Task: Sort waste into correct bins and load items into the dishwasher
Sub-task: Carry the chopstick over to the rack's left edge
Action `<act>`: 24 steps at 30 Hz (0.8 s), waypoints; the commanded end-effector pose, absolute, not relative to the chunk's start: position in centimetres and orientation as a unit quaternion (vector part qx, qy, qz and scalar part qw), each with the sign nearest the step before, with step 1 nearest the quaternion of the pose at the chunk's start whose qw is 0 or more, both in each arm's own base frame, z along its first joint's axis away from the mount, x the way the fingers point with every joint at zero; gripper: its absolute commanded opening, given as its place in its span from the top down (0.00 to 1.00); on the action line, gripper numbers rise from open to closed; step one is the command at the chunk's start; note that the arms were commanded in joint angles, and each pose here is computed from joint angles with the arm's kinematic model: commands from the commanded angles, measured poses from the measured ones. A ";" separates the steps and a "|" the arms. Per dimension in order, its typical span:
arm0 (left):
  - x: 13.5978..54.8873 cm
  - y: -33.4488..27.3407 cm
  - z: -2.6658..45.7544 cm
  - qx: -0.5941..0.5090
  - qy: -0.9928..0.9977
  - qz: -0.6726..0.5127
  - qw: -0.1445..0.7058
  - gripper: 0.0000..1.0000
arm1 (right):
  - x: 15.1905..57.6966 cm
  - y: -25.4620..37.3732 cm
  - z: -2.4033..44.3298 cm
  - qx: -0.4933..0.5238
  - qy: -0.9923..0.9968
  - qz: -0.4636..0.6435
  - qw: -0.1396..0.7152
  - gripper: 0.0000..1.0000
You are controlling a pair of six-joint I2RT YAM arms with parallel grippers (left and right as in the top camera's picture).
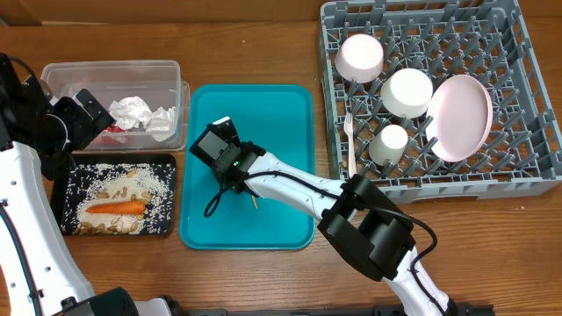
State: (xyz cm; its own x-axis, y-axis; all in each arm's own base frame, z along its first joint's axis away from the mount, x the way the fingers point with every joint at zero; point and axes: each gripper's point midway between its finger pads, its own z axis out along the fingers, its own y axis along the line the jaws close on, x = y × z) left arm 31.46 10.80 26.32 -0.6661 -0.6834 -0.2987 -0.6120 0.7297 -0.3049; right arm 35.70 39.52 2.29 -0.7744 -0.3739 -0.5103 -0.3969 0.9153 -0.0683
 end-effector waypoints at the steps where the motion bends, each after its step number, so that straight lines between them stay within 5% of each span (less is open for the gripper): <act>1: 31.5 10.6 27.5 -0.348 0.907 -0.092 0.218 0.00 | 36.3 39.3 2.1 -0.201 0.940 0.013 0.275 0.67; 15: 31.5 10.6 27.5 -0.348 0.907 -0.092 0.218 0.00 | 36.5 39.0 0.4 -0.200 0.943 0.004 0.267 0.67; 19: 31.5 10.6 27.5 -0.348 0.907 -0.092 0.218 0.00 | 36.4 38.8 0.1 -0.201 0.943 0.003 0.266 0.82; 24: 31.5 10.6 27.5 -0.348 0.907 -0.092 0.218 0.00 | 36.2 38.5 -0.5 -0.201 0.943 0.001 0.264 0.84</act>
State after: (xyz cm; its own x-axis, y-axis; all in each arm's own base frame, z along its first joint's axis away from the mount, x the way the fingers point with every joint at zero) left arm 31.46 10.80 26.32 -0.6659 -0.6837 -0.2986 -0.6122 0.7295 -0.3050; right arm 36.33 39.43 1.00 -0.7699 -0.3695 -0.5203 -0.3872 0.9186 -0.0793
